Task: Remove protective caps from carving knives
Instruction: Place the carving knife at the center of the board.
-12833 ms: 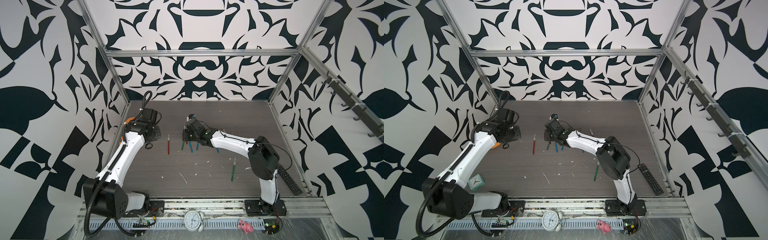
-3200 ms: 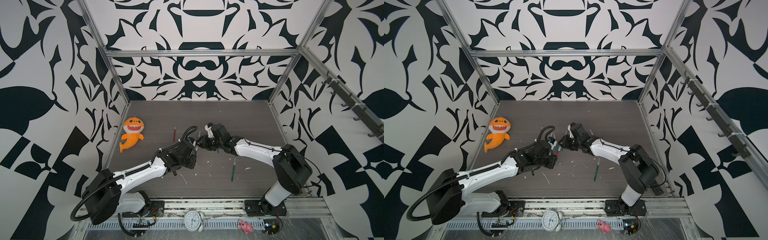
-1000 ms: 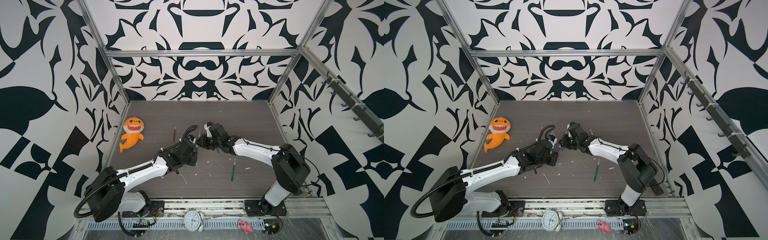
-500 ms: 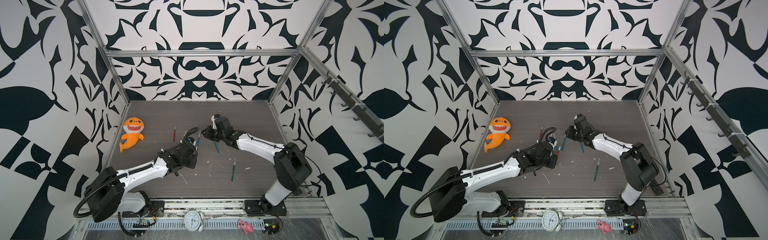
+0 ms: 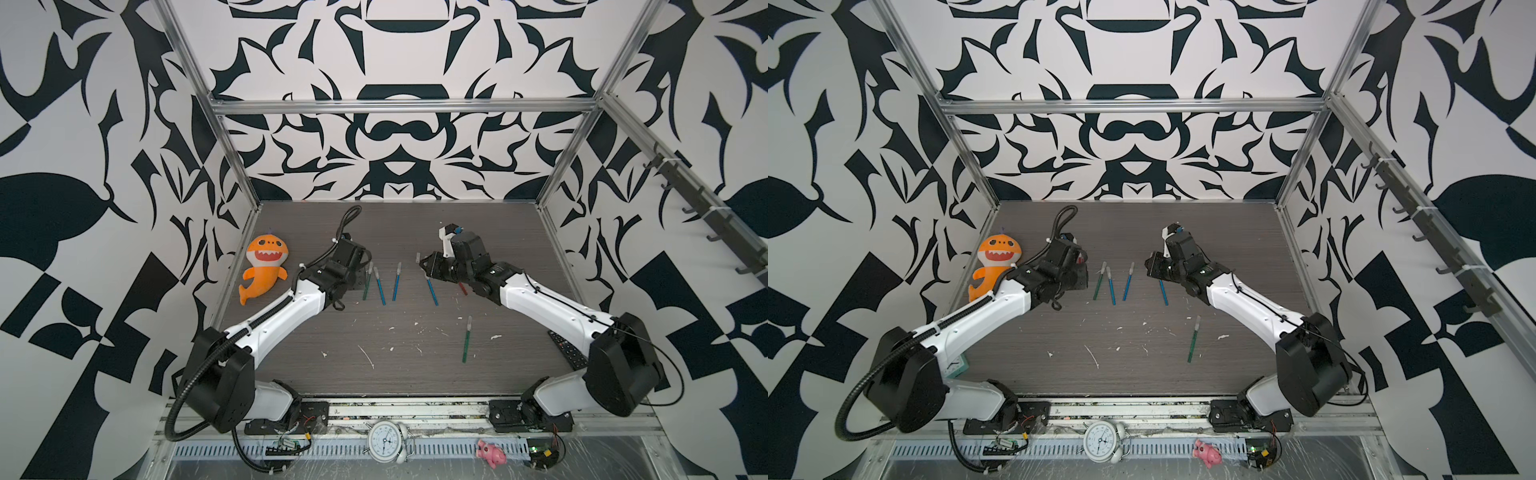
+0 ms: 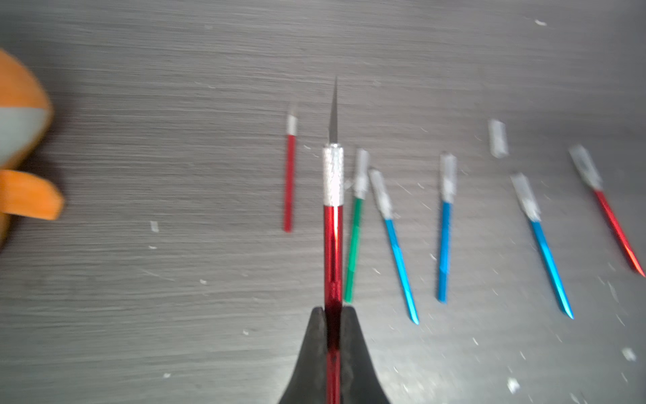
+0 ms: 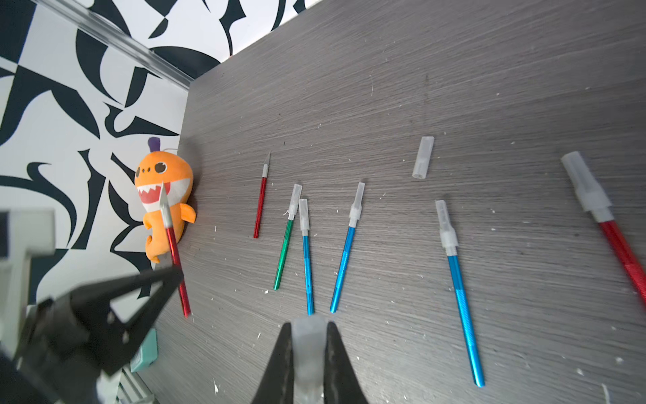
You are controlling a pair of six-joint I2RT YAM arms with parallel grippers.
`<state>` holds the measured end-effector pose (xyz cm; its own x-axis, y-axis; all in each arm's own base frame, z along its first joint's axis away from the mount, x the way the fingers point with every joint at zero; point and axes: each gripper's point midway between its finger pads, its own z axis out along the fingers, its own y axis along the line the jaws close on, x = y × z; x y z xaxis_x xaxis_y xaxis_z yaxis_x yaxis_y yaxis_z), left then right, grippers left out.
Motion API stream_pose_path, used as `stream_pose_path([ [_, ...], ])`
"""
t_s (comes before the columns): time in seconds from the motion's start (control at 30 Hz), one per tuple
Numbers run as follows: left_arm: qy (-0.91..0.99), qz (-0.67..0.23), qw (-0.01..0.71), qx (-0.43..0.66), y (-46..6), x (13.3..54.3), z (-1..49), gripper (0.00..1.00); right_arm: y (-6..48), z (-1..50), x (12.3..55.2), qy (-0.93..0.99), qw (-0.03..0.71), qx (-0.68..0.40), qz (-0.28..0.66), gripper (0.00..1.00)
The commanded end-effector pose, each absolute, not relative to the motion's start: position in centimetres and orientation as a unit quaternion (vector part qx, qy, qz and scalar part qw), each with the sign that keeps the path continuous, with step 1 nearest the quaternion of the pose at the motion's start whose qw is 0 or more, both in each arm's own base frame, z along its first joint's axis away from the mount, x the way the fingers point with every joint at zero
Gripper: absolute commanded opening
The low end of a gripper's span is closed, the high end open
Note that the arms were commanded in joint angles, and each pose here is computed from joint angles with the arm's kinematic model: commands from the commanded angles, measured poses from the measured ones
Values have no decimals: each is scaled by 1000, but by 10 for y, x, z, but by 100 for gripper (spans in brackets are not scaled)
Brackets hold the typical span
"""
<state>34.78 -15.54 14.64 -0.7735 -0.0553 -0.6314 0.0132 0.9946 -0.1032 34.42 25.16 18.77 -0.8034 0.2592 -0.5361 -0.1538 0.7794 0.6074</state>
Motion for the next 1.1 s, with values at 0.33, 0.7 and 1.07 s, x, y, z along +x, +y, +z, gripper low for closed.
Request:
stream_pose_path([
  [0.33,974,93,204,-7,-96,398,92,0,229,189,305,897,323,-40,298,0],
  [0.7,976,53,204,63,-117,435,53,0,228,186,301,899,319,-51,296,0],
  [1.07,981,36,178,71,-120,449,29,0,230,182,303,902,312,-48,295,0],
])
